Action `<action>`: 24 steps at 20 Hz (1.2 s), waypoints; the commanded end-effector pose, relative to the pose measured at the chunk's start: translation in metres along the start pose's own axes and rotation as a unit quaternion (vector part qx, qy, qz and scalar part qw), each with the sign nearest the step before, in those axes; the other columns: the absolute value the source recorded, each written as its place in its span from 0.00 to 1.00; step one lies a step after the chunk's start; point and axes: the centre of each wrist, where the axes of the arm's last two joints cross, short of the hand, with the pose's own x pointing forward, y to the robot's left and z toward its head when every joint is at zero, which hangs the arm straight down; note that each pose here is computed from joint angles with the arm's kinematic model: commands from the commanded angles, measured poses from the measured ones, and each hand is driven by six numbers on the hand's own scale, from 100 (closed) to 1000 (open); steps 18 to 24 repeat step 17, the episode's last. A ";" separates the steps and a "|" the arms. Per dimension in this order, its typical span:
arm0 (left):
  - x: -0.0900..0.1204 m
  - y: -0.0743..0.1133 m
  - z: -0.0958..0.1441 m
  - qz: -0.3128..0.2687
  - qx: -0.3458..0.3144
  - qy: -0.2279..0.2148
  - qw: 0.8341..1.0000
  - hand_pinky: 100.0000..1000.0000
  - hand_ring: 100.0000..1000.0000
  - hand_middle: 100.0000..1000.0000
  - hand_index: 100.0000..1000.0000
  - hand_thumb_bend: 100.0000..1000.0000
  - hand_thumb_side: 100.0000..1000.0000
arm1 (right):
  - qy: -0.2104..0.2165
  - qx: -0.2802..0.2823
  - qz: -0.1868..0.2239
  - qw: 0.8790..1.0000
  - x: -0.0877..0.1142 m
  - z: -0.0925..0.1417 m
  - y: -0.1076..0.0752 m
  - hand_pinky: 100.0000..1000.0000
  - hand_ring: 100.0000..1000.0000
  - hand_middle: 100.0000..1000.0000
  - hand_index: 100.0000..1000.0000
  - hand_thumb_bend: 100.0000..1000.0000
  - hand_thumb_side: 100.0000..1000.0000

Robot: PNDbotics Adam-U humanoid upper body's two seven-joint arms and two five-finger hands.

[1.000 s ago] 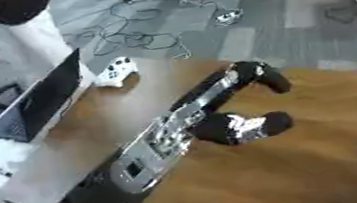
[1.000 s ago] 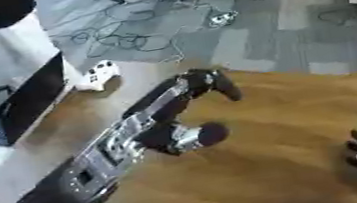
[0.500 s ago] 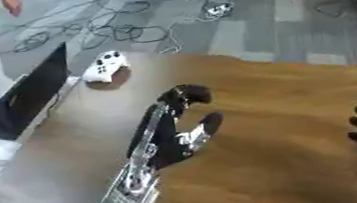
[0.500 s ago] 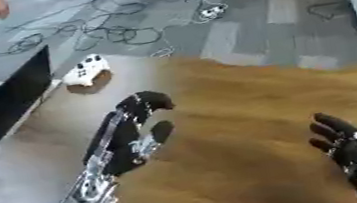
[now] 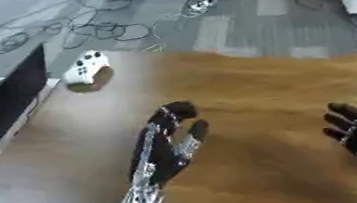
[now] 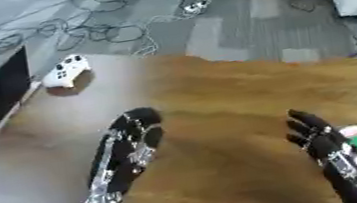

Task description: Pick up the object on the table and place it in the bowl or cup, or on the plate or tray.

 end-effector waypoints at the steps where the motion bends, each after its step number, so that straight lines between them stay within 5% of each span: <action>1: 0.003 -0.004 -0.004 0.005 -0.008 -0.012 1.000 0.82 0.63 0.55 0.67 0.48 0.39 | -0.011 0.009 0.002 1.000 0.005 -0.008 0.001 0.96 1.00 1.00 1.00 0.00 0.72; 8: 0.002 -0.006 -0.003 0.007 0.001 -0.014 1.000 0.81 0.62 0.55 0.67 0.49 0.38 | -0.019 0.017 -0.006 1.000 0.009 -0.014 0.003 0.96 1.00 1.00 1.00 0.00 0.71; 14: 0.005 -0.009 -0.003 0.005 0.003 -0.016 1.000 0.84 0.65 0.56 0.68 0.45 0.50 | -0.021 0.030 -0.010 0.999 0.010 -0.018 0.005 0.96 1.00 1.00 1.00 0.00 0.71; 24: 0.004 -0.012 -0.002 0.002 0.004 -0.015 1.000 0.84 0.65 0.56 0.68 0.45 0.50 | -0.022 0.033 -0.012 0.999 0.010 -0.019 0.006 0.96 1.00 1.00 1.00 0.00 0.71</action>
